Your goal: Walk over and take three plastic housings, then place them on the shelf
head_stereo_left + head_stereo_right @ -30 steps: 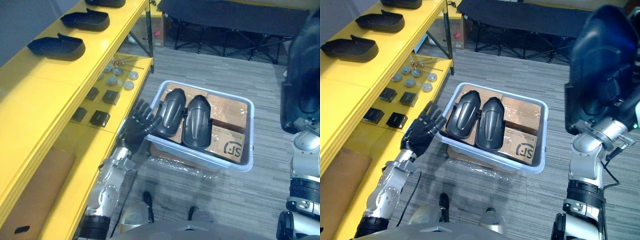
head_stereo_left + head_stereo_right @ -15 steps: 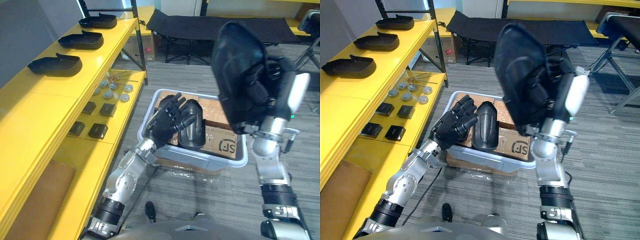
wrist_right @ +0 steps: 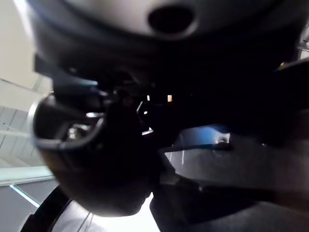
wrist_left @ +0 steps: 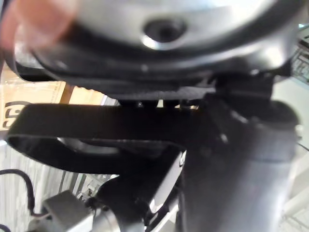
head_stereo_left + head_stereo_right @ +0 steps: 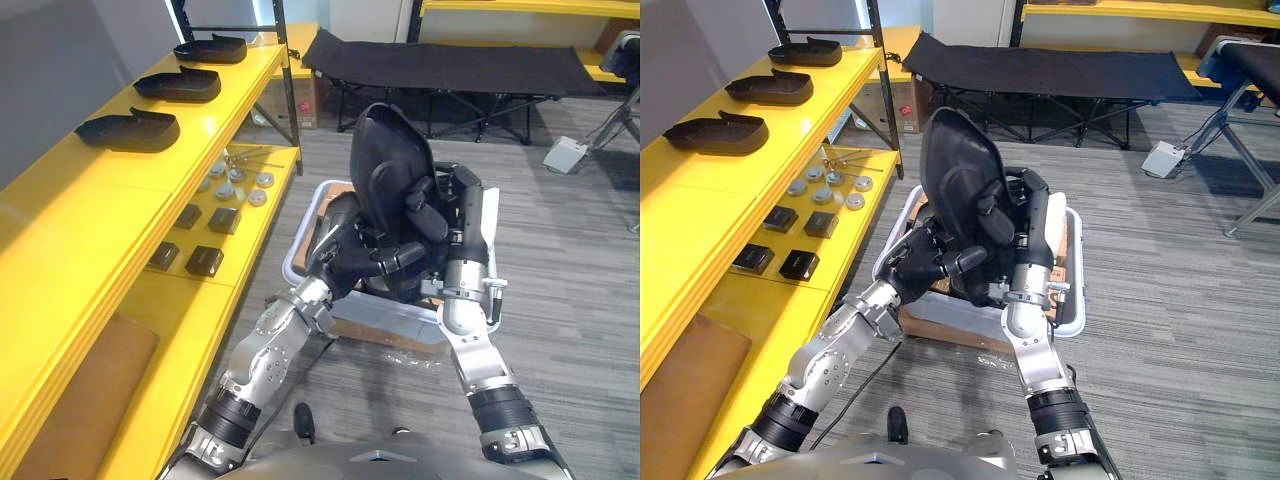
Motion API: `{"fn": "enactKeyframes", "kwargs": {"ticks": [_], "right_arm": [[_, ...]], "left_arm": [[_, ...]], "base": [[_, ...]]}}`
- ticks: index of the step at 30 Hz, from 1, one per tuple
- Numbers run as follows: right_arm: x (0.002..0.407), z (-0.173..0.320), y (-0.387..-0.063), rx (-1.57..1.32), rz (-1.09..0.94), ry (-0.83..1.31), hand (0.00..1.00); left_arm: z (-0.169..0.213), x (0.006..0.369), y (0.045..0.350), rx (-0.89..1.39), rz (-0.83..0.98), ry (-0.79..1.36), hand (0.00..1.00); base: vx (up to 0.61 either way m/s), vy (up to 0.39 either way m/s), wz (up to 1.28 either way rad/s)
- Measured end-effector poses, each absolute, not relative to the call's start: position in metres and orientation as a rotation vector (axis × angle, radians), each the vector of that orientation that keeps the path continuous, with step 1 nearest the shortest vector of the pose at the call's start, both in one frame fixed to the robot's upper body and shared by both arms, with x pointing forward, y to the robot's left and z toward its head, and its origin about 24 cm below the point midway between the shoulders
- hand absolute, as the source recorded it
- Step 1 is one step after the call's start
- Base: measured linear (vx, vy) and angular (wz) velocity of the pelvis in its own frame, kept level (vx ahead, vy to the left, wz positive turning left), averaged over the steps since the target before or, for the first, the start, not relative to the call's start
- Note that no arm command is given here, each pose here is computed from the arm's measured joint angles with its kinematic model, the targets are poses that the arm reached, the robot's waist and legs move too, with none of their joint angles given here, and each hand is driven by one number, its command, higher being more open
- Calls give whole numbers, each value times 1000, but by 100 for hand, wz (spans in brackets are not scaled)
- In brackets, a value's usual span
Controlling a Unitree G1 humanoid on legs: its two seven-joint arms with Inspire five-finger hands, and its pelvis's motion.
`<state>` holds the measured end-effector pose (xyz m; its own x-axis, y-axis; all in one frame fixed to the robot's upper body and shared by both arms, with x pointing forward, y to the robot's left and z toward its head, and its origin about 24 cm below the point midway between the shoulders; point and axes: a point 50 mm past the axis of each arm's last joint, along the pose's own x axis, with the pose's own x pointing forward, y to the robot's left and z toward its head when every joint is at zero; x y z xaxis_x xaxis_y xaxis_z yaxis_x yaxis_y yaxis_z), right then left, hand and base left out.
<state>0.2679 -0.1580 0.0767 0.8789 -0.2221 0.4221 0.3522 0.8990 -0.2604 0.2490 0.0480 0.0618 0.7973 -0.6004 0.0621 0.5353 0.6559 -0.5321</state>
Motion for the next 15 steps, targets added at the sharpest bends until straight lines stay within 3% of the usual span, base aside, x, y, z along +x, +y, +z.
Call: {"fn": "enactKeyframes", "kwargs": {"ticks": [14,15], "right_arm": [[255,46,-137,-256,-255,-262,0],[253,44,-136,-244,-265,-253,0]], "left_arm": [[40,246,42,-446,-558,227,100],[39,246,42,-444,-553,229,0]], "base": [[-3,3,1],[0,0,0]]}}
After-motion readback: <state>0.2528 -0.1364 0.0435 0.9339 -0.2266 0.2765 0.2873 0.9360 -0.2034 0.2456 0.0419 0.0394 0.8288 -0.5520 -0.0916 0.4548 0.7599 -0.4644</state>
